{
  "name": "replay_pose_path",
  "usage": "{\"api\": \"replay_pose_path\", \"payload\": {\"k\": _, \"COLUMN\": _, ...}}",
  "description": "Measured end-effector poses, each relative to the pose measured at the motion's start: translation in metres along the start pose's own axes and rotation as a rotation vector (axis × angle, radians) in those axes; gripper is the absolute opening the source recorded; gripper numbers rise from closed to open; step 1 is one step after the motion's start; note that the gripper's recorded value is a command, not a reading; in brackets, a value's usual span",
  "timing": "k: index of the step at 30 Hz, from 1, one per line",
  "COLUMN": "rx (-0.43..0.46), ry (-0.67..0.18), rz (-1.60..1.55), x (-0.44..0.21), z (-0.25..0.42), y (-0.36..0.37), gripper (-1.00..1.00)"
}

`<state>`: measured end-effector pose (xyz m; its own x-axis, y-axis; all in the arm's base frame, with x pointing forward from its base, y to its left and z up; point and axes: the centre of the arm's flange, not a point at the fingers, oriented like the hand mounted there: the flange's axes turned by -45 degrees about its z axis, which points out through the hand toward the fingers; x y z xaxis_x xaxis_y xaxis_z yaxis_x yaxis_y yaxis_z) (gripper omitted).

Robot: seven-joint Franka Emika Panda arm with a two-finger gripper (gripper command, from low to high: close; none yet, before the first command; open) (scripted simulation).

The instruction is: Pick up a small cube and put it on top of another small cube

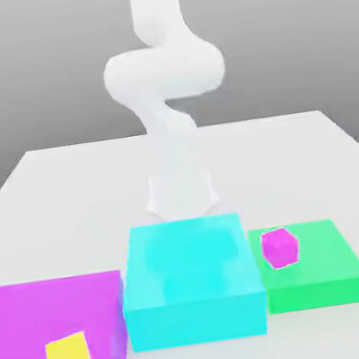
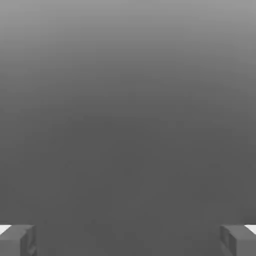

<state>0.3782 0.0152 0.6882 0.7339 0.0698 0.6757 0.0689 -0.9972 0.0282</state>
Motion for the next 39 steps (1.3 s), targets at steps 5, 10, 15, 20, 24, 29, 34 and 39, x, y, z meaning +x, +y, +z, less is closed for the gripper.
{"api": "replay_pose_path", "payload": {"k": 5, "rx": 0.061, "ry": -0.112, "rz": -0.176, "x": 0.009, "z": 0.081, "y": -0.036, "gripper": 0.0}}
{"api": "replay_pose_path", "payload": {"k": 10, "rx": 0.126, "ry": -0.215, "rz": -0.352, "x": 0.003, "z": 0.159, "y": -0.079, "gripper": 0.0}}
{"api": "replay_pose_path", "payload": {"k": 15, "rx": 0.196, "ry": -0.313, "rz": -0.53, "x": -0.019, "z": 0.235, "y": -0.128, "gripper": 0.0}}
{"api": "replay_pose_path", "payload": {"k": 20, "rx": 0.279, "ry": -0.404, "rz": -0.725, "x": -0.059, "z": 0.304, "y": -0.189, "gripper": 0.0}}
{"api": "replay_pose_path", "payload": {"k": 24, "rx": 0.337, "ry": -0.478, "rz": -0.861, "x": -0.1, "z": 0.358, "y": -0.224, "gripper": 0.0}}
{"api": "replay_pose_path", "payload": {"k": 29, "rx": 0.419, "ry": -0.566, "rz": -1.04, "x": -0.166, "z": 0.417, "y": -0.271, "gripper": 0.0}}
{"api": "replay_pose_path", "payload": {"k": 34, "rx": 0.478, "ry": -0.623, "rz": -1.16, "x": -0.235, "z": 0.471, "y": -0.3, "gripper": 0.0}}
{"api": "replay_pose_path", "payload": {"k": 39, "rx": 0.481, "ry": -0.626, "rz": -1.165, "x": -0.257, "z": 0.493, "y": -0.302, "gripper": -1.0}}
